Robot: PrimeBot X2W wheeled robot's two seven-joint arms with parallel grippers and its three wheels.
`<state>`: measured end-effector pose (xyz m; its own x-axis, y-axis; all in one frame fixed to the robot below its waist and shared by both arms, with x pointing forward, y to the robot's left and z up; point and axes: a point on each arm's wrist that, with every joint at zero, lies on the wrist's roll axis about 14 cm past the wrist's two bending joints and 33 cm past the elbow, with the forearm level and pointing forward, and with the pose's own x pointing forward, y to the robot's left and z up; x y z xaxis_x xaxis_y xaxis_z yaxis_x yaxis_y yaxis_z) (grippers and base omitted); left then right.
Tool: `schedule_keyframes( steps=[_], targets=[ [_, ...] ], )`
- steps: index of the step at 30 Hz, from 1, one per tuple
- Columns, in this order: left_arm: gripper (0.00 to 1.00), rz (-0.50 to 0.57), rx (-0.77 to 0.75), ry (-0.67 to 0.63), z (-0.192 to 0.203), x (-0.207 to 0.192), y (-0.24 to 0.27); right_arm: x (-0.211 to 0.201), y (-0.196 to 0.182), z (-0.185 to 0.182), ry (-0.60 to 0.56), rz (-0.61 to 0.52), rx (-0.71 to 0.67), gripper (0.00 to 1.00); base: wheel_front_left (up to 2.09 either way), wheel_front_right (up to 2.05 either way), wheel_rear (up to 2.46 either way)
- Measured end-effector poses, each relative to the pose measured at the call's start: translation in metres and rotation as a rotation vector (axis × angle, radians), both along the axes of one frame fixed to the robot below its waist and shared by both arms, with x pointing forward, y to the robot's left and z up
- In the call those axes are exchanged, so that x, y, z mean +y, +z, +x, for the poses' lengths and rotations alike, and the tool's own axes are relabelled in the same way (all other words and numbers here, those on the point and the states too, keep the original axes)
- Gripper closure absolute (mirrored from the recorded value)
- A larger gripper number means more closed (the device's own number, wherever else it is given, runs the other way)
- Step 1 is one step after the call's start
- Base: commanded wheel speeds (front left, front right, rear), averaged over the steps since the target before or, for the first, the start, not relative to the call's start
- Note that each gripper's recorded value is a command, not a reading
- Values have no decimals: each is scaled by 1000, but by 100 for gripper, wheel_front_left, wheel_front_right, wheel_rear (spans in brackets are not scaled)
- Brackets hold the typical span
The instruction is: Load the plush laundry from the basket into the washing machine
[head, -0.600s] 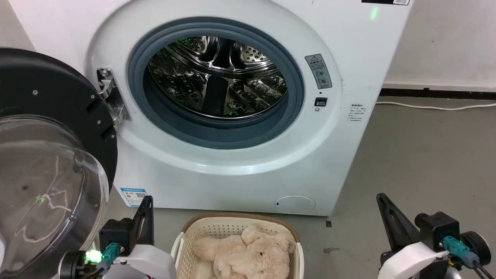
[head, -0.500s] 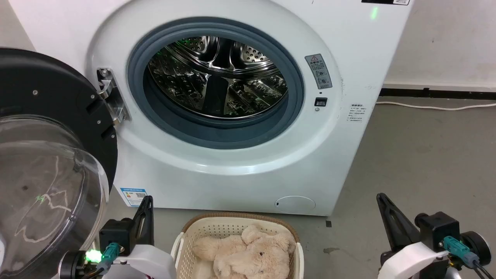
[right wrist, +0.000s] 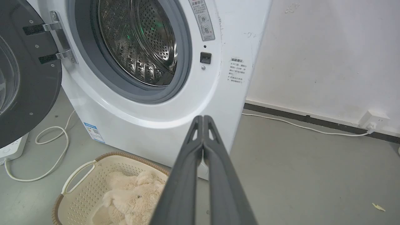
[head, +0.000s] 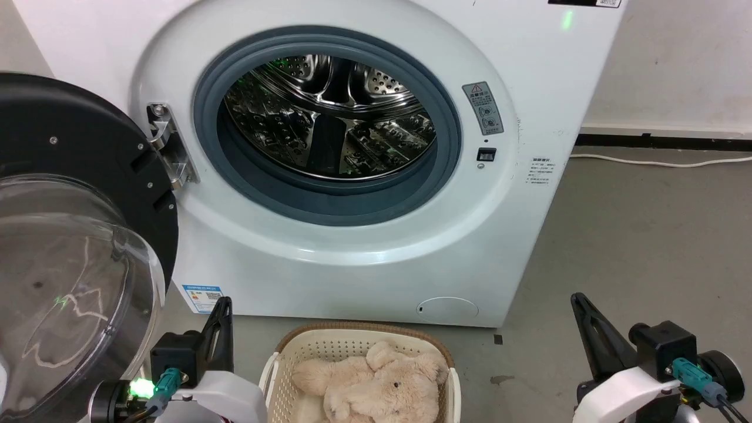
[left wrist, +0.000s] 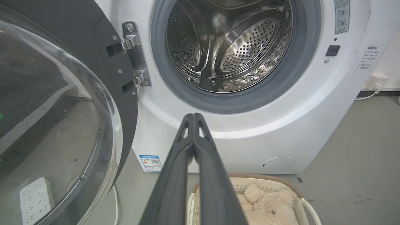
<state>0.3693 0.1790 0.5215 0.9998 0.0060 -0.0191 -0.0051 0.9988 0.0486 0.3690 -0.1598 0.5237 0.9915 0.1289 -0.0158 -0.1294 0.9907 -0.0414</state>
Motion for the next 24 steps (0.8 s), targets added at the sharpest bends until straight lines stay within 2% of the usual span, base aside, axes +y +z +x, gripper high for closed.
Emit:
schedule_keyframes(
  steps=[24],
  targets=[
    [100,0,0,0,0,0,0,0,0,0,0,0,0,100,0,0,0]
  ],
)
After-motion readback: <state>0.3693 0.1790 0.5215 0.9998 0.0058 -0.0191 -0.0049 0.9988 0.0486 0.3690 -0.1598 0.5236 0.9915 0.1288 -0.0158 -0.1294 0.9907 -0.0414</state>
